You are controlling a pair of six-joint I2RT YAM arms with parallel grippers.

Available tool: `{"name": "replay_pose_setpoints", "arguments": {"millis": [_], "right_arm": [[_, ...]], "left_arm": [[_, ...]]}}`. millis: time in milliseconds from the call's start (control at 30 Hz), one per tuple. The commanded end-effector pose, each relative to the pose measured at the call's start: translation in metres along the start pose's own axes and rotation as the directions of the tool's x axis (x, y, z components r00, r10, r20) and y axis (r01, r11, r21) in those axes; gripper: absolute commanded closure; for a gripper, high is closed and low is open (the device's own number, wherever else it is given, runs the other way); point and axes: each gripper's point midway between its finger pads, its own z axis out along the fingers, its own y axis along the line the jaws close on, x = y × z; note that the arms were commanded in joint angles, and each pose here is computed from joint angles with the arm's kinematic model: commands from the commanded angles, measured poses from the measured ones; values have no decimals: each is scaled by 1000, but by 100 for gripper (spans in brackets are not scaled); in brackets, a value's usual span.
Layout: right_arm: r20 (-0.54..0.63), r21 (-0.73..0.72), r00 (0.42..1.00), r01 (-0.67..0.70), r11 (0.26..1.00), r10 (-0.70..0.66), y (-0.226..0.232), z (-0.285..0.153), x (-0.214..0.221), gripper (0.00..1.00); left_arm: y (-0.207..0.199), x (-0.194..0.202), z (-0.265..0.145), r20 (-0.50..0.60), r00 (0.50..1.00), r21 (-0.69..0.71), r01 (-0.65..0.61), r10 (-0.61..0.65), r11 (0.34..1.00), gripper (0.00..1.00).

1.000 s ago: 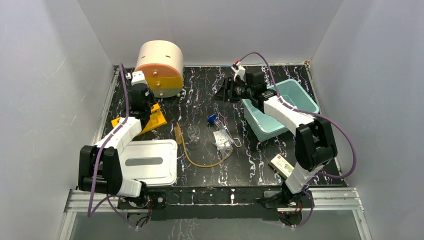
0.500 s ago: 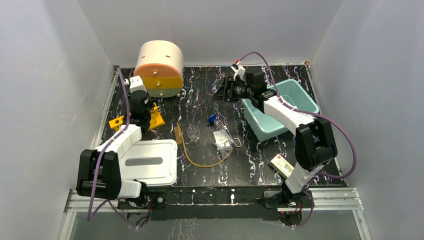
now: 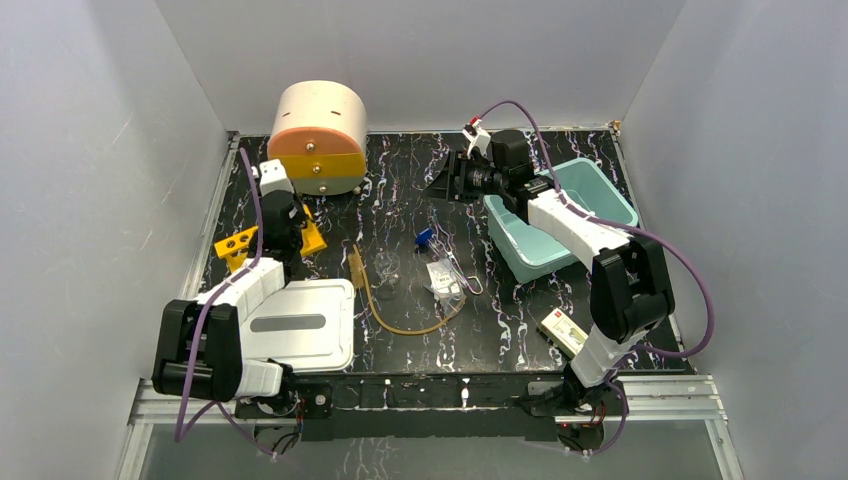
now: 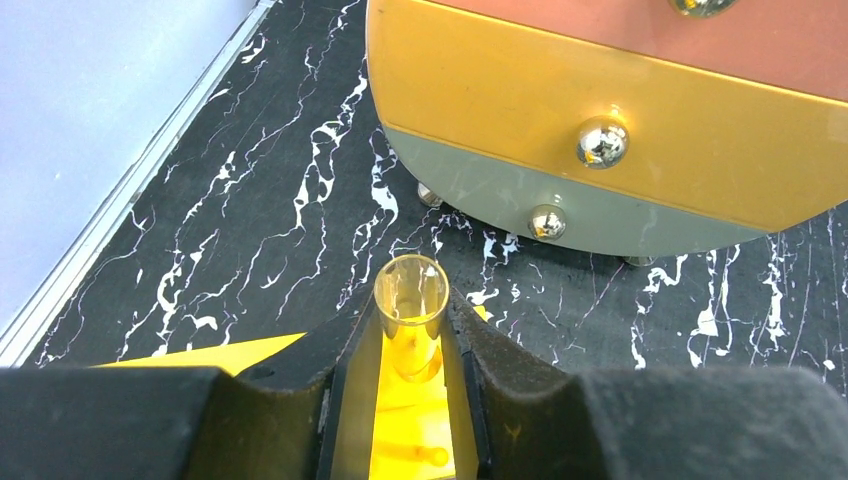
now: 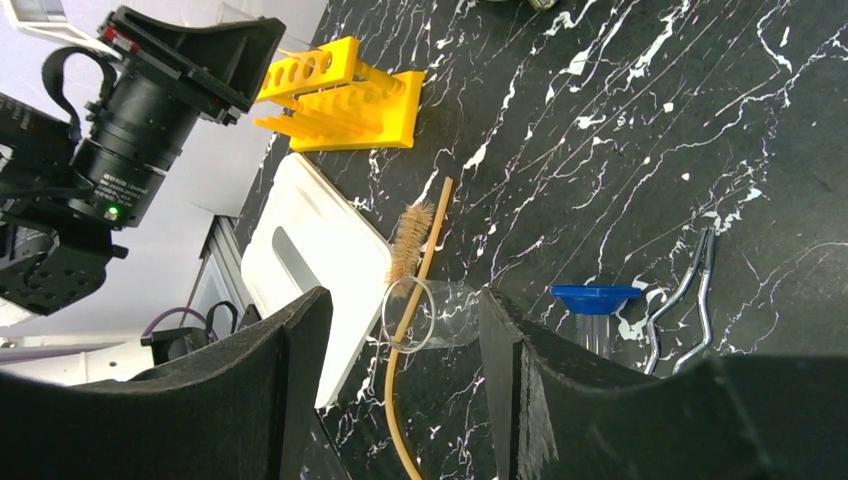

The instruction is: Organize the chemistry lab equipment

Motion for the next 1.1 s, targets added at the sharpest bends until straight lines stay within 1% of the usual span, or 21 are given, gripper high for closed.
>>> {"name": "replay_pose_setpoints", "arguments": {"millis": [0, 33, 133, 233, 400, 500, 567, 700, 800, 867, 900, 933, 967, 1000, 1067], "right_arm": [[43, -44, 998, 42, 998, -40, 19, -4, -23, 36], [43, -45, 998, 42, 998, -40, 19, -4, -23, 36], [44, -42, 998, 41, 998, -39, 19, -3, -24, 36], [44, -37, 998, 41, 998, -39, 18, -3, -24, 36], [46, -35, 998, 50, 998, -48, 17, -3, -24, 36], [51, -34, 997, 59, 998, -57, 17, -4, -24, 36], [50, -29, 997, 61, 998, -60, 17, -4, -24, 35], [22, -4, 998, 55, 998, -55, 16, -6, -24, 33], [37, 34, 998, 49, 998, -50, 13, -8, -28, 32], [54, 59, 997, 49, 997, -52, 12, -13, -31, 33], [58, 71, 997, 49, 996, -53, 12, -15, -31, 33], [55, 84, 997, 47, 995, -52, 11, -16, -31, 33], [43, 96, 998, 44, 994, -48, 10, -17, -29, 33], [41, 104, 998, 48, 993, -52, 10, -18, -30, 33], [32, 139, 998, 41, 989, -46, 6, -22, -28, 33]], "left_arm": [[11, -13, -4, 65, 998, -41, 27, -24, 999, 72], [12, -13, -4, 65, 998, -45, 29, -26, 999, 67], [15, -18, -6, 78, 996, -56, 37, -33, 998, 47], [15, -29, -9, 78, 996, -61, 42, -37, 997, 34], [15, -45, -14, 33, 997, -78, 65, -63, 995, 24], [15, -60, -23, 27, 994, -73, 107, -105, 992, 15], [18, -72, -33, 31, 992, -76, 124, -122, 989, 12], [33, -102, -57, 8, 988, -145, 152, -152, 978, 9], [35, -133, -74, 6, 988, -130, 153, -153, 980, 9], [25, -147, -81, -32, 988, -74, 148, -150, 986, 8], [12, -144, -86, -93, 987, -4, 134, -133, 991, 7], [0, -147, -90, -131, 983, 61, 139, -131, 988, 6], [-13, -151, -96, -176, 975, 122, 157, -134, 980, 5], [-24, -146, -102, -234, 963, 176, 180, -136, 968, 4], [-44, -150, -118, -300, 940, 271, 247, -162, 930, 2]]}}
